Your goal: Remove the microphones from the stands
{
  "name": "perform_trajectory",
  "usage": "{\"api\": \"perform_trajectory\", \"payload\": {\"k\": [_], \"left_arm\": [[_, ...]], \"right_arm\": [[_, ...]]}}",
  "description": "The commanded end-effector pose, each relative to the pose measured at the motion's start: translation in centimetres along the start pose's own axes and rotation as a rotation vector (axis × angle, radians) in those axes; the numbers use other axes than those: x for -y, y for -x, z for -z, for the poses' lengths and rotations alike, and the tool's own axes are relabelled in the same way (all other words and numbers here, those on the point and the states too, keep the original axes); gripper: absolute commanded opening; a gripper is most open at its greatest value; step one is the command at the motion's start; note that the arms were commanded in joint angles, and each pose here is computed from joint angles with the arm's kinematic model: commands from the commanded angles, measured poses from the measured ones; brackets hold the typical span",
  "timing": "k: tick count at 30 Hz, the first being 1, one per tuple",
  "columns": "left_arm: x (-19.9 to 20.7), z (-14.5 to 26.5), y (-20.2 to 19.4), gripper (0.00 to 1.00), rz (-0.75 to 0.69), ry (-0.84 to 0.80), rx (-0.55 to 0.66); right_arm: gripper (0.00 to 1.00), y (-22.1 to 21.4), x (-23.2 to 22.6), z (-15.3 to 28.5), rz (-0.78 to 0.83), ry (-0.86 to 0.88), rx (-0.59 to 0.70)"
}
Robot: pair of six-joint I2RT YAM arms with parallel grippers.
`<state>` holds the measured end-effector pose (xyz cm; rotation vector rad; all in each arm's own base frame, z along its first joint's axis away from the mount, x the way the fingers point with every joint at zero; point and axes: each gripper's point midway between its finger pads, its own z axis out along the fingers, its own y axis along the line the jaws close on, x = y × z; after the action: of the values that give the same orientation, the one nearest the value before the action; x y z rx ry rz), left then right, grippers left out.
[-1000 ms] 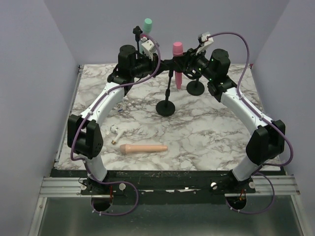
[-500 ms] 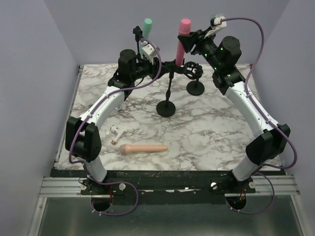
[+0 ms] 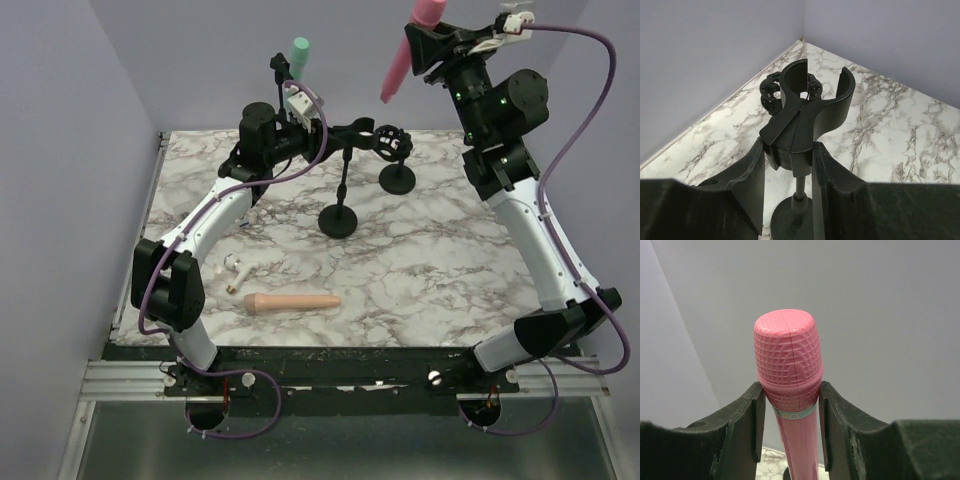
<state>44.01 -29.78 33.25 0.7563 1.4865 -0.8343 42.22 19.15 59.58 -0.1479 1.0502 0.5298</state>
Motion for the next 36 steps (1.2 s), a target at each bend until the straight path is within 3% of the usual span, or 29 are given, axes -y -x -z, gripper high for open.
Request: {"api": "perform_trajectory", "payload": {"k": [1,4,10,11,12,22,27,36], "left_arm": [[-0.6,0.3,-4.1,0.01,0.083,0.051,-0.140],[-0.8,0.6,-4.3,0.13,0.103,0.071,-0.169],[-0.7,1.1,-4.1,0.53,0.114,0.090,-0.188],[-0.5,1.2,-3.9,0.84,0.119,0.083,-0.189],[-0.3,1.2,-3.7,0.98,0.124,0.072,-0.189],[1.7,2.4,-0.6,0.99,0.165,0.031,-0.144],[3.0,3.6,0.6,0.99,0.200,0.023,-0.141],[2.7,5.7,4.4,0.98,0.359,0.145,-0.119]], "right_arm": [[0.01,1.4,2.1,2.8,0.045,-0.133,0.022],[0.01,1.3,3.3,5.1,0.088,-0.194,0.011],[0.01,-1.4,4.4,9.1,0.239,-0.210,-0.071],[0.01,-1.7,4.6,9.7,0.256,-0.211,-0.074],[0.01,-2.4,4.9,10.2,0.264,-0.223,-0.087],[0.01,-4.3,4.4,10.5,0.217,-0.195,-0.136],[0.01,-8.3,3.3,10.2,0.208,-0.102,-0.259],[0.01,-10.0,2.6,10.4,0.187,-0.049,-0.298]]}}
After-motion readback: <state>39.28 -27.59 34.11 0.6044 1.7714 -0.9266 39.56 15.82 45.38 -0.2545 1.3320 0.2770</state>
